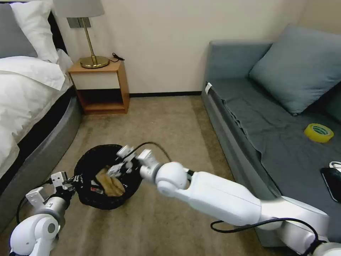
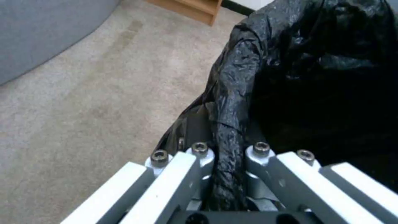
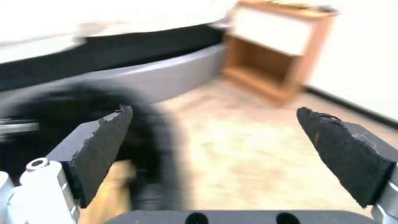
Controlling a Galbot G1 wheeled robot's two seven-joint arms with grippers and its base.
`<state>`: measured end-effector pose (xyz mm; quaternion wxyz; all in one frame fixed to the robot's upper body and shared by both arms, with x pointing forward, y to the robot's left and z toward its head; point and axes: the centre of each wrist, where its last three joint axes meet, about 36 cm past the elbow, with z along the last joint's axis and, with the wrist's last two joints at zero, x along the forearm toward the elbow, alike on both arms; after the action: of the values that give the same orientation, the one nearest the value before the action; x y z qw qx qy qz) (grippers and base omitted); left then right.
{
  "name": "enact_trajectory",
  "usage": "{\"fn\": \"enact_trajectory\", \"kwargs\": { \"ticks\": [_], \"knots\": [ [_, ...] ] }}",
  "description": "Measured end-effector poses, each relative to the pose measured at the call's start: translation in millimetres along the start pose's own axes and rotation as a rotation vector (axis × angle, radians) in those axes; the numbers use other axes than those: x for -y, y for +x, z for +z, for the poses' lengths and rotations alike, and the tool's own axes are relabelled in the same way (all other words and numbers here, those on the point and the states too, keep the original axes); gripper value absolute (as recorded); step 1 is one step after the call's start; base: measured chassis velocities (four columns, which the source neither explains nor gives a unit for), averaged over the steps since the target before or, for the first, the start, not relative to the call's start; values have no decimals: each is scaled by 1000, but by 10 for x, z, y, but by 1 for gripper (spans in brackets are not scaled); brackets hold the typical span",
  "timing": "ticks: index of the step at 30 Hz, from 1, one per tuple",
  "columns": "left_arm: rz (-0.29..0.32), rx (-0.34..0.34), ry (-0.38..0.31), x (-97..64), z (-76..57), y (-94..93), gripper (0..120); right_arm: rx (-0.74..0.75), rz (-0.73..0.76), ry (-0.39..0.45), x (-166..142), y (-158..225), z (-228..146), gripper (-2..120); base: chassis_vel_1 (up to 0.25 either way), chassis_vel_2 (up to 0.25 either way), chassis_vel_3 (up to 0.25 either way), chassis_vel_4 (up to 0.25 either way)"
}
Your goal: Pick up the trash bin, then pick up the garbage on the floor and place it into the trash bin.
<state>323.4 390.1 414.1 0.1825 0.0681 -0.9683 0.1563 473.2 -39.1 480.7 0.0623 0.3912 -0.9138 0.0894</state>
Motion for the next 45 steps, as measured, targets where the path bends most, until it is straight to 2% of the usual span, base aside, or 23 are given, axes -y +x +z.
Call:
{"fn": "enact_trajectory", "kwargs": {
  "ticks": [5, 12, 17, 22, 28, 33, 45],
  "knots": [
    [-14, 1, 1, -6, -22, 31, 4, 43, 236, 77, 394, 368, 59, 100, 0, 0, 0, 0],
    [-27, 3, -6, -31, -54, 42, 4, 31, 379, 65, 577, 842, 219, 100, 0, 0, 0, 0],
    [-36, 3, -14, -42, -57, 31, 4, 1, 439, 17, 502, 1190, 429, 100, 0, 0, 0, 0],
    [-43, 1, -16, -43, -40, 29, 4, 15, 484, -11, 425, 1430, 448, 100, 0, 0, 0, 0],
    [-48, 2, -15, -47, -26, 30, 4, 28, 533, 1, 369, 1723, 433, 100, 0, 0, 0, 0],
    [-53, 4, -10, -48, -20, 33, 4, -13, 564, 15, 186, 1998, 596, 100, 0, 0, 0, 0],
    [-61, 8, -4, -42, -15, 51, 4, -27, 604, -37, -110, 2221, 695, 100, 0, 0, 0, 0]
  ]
}}
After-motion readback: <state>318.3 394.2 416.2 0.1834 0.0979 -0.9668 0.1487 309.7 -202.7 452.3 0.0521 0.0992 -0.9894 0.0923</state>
